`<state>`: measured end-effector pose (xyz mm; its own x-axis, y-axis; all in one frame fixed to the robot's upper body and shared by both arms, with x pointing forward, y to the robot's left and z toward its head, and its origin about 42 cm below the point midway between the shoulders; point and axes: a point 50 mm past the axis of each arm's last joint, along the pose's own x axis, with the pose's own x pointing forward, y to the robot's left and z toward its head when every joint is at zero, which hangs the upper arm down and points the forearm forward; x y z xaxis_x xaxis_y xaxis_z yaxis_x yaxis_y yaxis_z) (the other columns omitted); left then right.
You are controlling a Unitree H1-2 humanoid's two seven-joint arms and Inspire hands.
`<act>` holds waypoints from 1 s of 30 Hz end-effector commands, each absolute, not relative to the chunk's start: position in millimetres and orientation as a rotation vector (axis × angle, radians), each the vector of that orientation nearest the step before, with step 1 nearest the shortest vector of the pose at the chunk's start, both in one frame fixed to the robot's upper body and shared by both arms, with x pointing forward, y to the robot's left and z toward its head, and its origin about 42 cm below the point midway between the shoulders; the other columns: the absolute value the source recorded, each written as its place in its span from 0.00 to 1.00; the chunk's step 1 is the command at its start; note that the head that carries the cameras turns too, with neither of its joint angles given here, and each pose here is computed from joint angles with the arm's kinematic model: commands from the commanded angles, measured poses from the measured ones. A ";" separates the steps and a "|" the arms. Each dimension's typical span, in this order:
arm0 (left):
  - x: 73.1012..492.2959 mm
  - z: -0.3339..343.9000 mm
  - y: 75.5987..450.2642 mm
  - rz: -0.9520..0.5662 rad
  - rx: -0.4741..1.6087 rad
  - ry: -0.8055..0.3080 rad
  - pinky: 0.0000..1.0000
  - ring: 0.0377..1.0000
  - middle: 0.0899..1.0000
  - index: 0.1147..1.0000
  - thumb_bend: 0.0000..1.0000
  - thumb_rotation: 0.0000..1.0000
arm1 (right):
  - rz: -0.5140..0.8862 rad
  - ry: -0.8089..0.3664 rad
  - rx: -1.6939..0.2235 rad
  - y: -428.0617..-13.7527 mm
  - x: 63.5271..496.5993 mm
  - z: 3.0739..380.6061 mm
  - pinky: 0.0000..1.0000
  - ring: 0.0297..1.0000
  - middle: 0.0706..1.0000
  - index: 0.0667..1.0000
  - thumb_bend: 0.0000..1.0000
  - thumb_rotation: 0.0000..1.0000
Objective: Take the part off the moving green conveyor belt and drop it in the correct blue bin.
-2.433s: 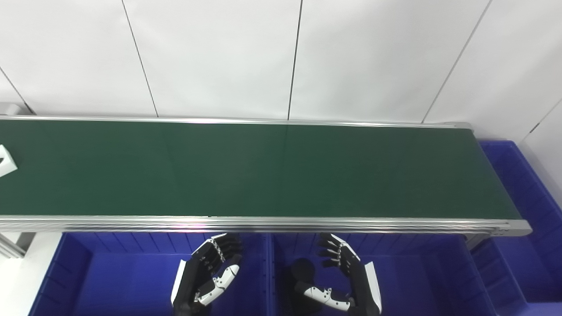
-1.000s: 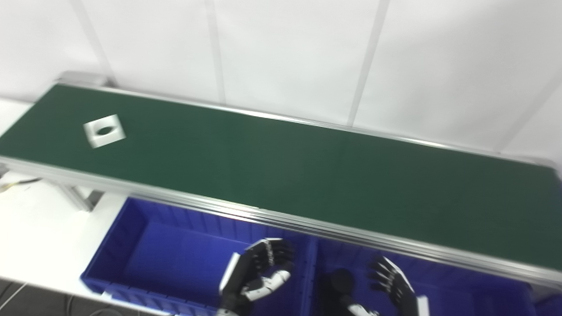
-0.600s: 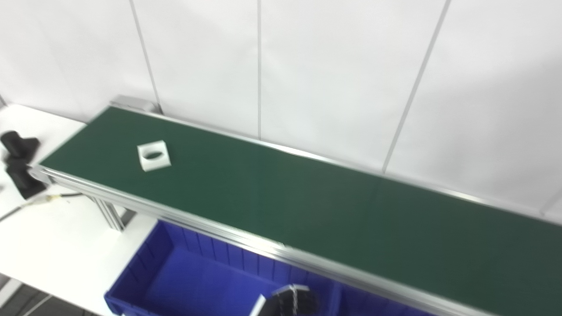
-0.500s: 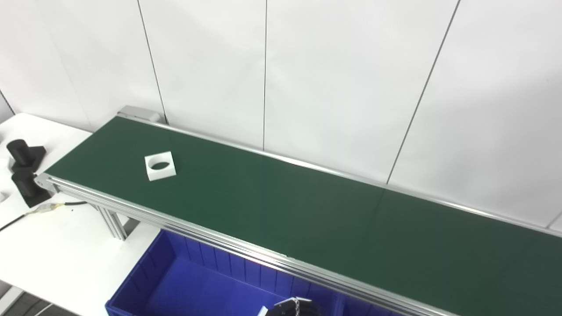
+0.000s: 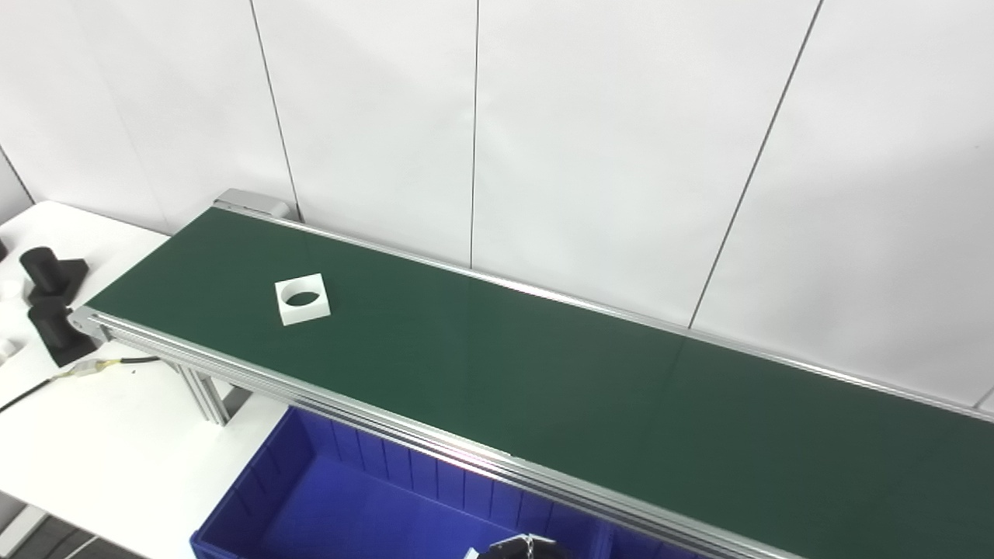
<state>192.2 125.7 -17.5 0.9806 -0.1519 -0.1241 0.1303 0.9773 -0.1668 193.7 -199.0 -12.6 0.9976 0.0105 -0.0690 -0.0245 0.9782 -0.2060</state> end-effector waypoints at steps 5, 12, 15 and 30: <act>199.3 -5.7 108.9 -0.154 -0.192 0.072 0.65 0.58 0.57 0.54 0.73 0.00 | 0.031 -0.008 -0.197 -197.2 197.3 -3.8 0.56 0.65 0.70 0.73 0.55 0.00; 197.2 -5.5 109.1 -0.143 -0.181 0.073 0.65 0.59 0.57 0.54 0.74 0.00 | 0.029 -0.005 -0.187 -197.7 195.0 -3.4 0.55 0.64 0.70 0.73 0.54 0.00; 195.3 -6.6 109.9 -0.144 -0.183 0.078 0.65 0.59 0.57 0.54 0.73 0.00 | 0.032 -0.008 -0.196 -196.8 194.6 -3.5 0.54 0.64 0.69 0.72 0.54 0.00; 194.7 -5.2 111.2 -0.145 -0.188 0.072 0.64 0.58 0.57 0.54 0.75 0.00 | 0.044 0.008 -0.169 -194.0 192.6 -5.1 0.54 0.64 0.70 0.74 0.55 0.00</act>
